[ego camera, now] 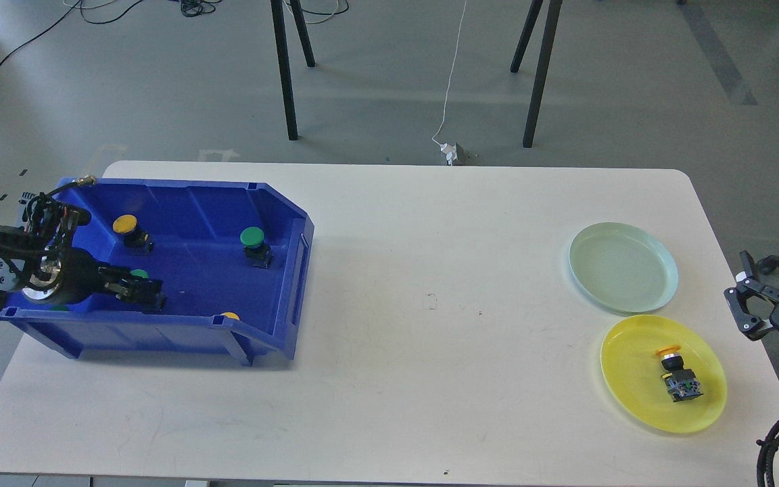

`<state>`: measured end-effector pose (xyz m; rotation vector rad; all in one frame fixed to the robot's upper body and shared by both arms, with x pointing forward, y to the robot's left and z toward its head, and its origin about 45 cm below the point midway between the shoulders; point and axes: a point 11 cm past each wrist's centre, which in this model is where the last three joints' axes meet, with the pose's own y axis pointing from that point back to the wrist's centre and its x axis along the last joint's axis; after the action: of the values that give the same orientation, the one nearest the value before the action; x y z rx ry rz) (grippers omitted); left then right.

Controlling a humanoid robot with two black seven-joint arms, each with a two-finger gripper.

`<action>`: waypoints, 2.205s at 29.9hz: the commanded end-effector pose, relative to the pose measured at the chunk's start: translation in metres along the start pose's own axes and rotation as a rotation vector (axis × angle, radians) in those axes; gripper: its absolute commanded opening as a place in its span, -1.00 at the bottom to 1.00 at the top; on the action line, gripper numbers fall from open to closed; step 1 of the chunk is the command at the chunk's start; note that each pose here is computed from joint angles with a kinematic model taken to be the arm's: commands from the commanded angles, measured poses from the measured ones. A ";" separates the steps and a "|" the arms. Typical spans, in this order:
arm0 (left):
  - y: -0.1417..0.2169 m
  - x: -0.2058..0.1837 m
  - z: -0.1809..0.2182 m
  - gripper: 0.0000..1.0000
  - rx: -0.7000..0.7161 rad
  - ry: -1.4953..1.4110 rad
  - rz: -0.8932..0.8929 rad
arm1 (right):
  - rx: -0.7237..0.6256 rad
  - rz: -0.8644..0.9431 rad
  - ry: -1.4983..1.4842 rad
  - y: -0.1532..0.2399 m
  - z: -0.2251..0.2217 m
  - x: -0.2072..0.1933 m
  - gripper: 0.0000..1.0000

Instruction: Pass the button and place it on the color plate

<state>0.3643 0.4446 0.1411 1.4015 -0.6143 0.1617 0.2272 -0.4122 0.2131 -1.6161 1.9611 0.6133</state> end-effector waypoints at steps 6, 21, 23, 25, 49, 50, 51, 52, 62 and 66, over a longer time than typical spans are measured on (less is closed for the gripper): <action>0.001 -0.001 -0.008 -1.00 0.033 -0.050 0.004 | -0.005 0.011 0.003 0.003 0.001 0.004 0.98; 0.108 0.116 0.118 -0.98 -0.549 0.194 0.397 | -0.048 -0.224 0.313 -0.022 0.008 -0.036 0.98; 0.106 0.124 0.151 -0.97 -0.697 0.281 0.407 | -0.090 -0.333 0.428 -0.025 0.030 -0.054 0.98; 0.102 0.135 0.186 -0.97 -0.852 0.388 0.405 | -0.125 -0.443 0.451 -0.029 0.052 -0.081 0.98; 0.059 0.145 0.245 -0.90 -1.077 0.675 0.399 | -0.295 -0.905 0.394 -0.082 0.181 -0.259 0.98; 0.059 0.145 0.245 -0.90 -1.077 0.675 0.399 | -0.296 -0.909 0.379 -0.080 0.183 -0.262 0.98; 0.059 0.145 0.245 -0.90 -1.078 0.675 0.397 | -0.293 -0.909 0.361 -0.079 0.184 -0.264 0.98; 0.059 0.145 0.245 -0.90 -1.078 0.675 0.397 | -0.285 -0.911 0.350 -0.080 0.183 -0.267 0.98; 0.059 0.145 0.245 -0.89 -1.076 0.677 0.397 | -0.291 -1.001 0.289 -0.076 0.178 -0.281 0.94; 0.058 0.145 0.244 -0.89 -1.074 0.676 0.398 | -0.289 -0.996 0.298 -0.079 0.178 -0.280 0.79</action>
<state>0.3839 0.1870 0.2740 0.1337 -0.2967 0.5082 0.3647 -0.1037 0.2579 -2.6568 0.9853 0.2510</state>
